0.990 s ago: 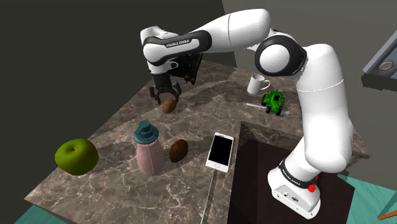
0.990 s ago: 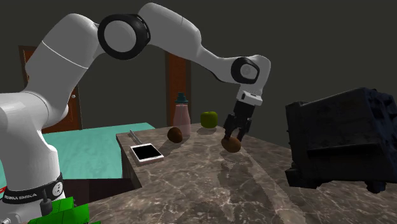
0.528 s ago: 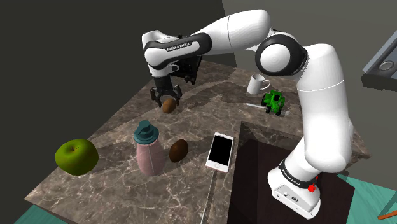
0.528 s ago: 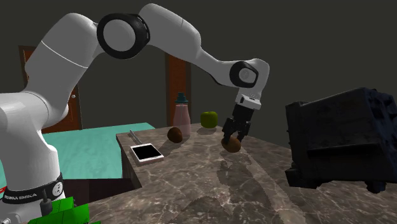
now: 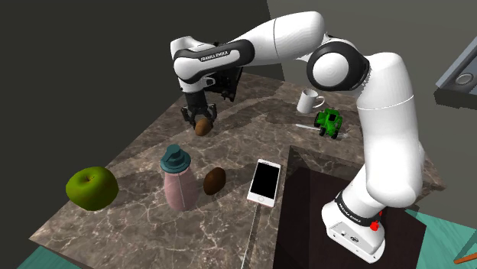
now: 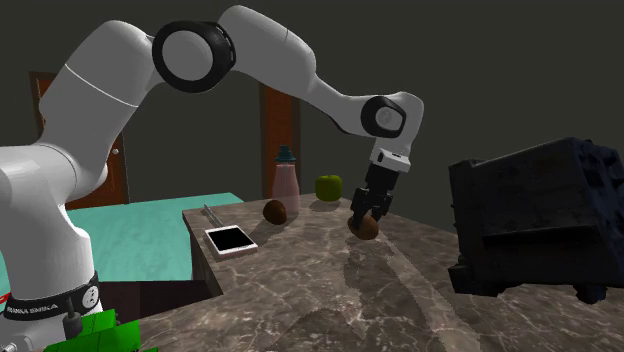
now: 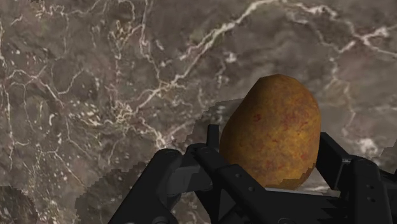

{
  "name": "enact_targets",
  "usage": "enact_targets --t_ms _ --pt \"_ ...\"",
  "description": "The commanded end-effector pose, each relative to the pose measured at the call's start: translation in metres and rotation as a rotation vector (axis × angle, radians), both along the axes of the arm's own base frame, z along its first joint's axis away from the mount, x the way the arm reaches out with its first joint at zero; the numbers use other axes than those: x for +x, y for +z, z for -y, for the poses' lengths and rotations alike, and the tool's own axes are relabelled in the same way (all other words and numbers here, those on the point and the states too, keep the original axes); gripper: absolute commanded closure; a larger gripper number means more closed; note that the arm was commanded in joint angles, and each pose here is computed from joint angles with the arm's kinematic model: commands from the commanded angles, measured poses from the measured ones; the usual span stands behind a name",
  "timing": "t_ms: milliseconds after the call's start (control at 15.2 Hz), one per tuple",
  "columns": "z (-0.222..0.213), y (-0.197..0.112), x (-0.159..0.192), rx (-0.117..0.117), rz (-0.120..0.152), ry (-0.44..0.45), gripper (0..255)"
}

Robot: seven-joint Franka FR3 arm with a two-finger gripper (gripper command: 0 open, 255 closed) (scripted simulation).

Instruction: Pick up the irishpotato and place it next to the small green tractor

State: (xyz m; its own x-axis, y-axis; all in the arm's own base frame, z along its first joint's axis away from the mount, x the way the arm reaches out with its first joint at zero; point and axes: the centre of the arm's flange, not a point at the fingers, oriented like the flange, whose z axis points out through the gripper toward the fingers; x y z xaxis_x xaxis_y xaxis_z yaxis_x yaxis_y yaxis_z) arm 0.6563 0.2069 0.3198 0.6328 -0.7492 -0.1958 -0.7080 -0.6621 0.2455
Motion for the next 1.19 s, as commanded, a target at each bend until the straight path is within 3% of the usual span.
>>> enact_targets --t_ms 0,264,1122 --pt "0.000 0.000 0.000 0.000 0.000 0.000 255" --pt "0.000 0.000 0.000 0.000 0.000 0.000 255" --pt "0.000 0.068 0.000 0.000 0.000 0.000 255"
